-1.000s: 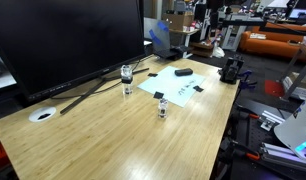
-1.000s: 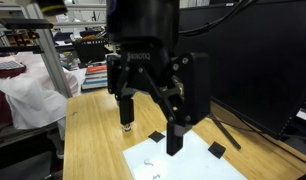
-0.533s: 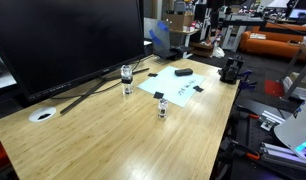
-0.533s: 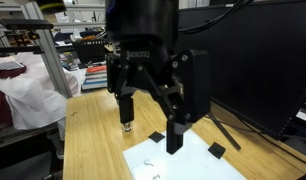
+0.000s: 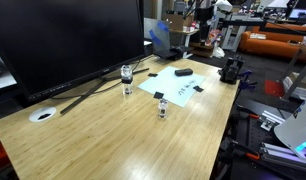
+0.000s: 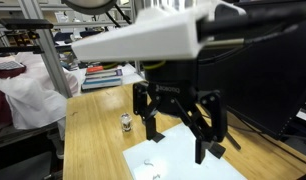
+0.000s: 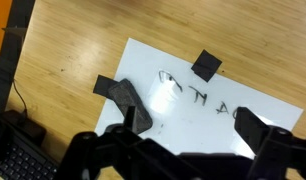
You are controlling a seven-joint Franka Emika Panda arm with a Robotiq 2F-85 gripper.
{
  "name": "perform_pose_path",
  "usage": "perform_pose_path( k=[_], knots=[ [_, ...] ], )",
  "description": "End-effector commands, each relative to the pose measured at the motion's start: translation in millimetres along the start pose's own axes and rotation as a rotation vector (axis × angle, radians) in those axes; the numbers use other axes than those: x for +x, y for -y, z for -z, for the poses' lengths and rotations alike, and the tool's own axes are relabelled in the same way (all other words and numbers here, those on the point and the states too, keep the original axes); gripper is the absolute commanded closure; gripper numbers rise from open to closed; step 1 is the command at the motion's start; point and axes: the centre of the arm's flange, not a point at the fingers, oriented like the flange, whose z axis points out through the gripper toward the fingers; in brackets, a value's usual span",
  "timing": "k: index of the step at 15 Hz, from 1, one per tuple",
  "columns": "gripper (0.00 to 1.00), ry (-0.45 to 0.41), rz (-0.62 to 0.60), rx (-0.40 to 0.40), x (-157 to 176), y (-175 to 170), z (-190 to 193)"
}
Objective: Use the eraser to wipe the white board on the table
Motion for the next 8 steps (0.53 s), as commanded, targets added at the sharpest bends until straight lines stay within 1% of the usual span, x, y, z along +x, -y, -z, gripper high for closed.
perform_pose_path(
  k=[1,3,5,6,8],
  knots=[
    [0.0,-0.003,0.019,-0.009,25.2,-14.9,-26.9],
    [0.0,0.033,0.019,-0.04,37.2,-23.4,-48.3],
    [0.0,0.074,0.041,-0.053,46.1,-34.3,-64.9],
    [0.0,0.055,0.027,-0.025,33.5,-18.8,-60.6],
    [0.0,0.074,0.03,-0.032,40.8,-26.9,-71.2]
  ],
)
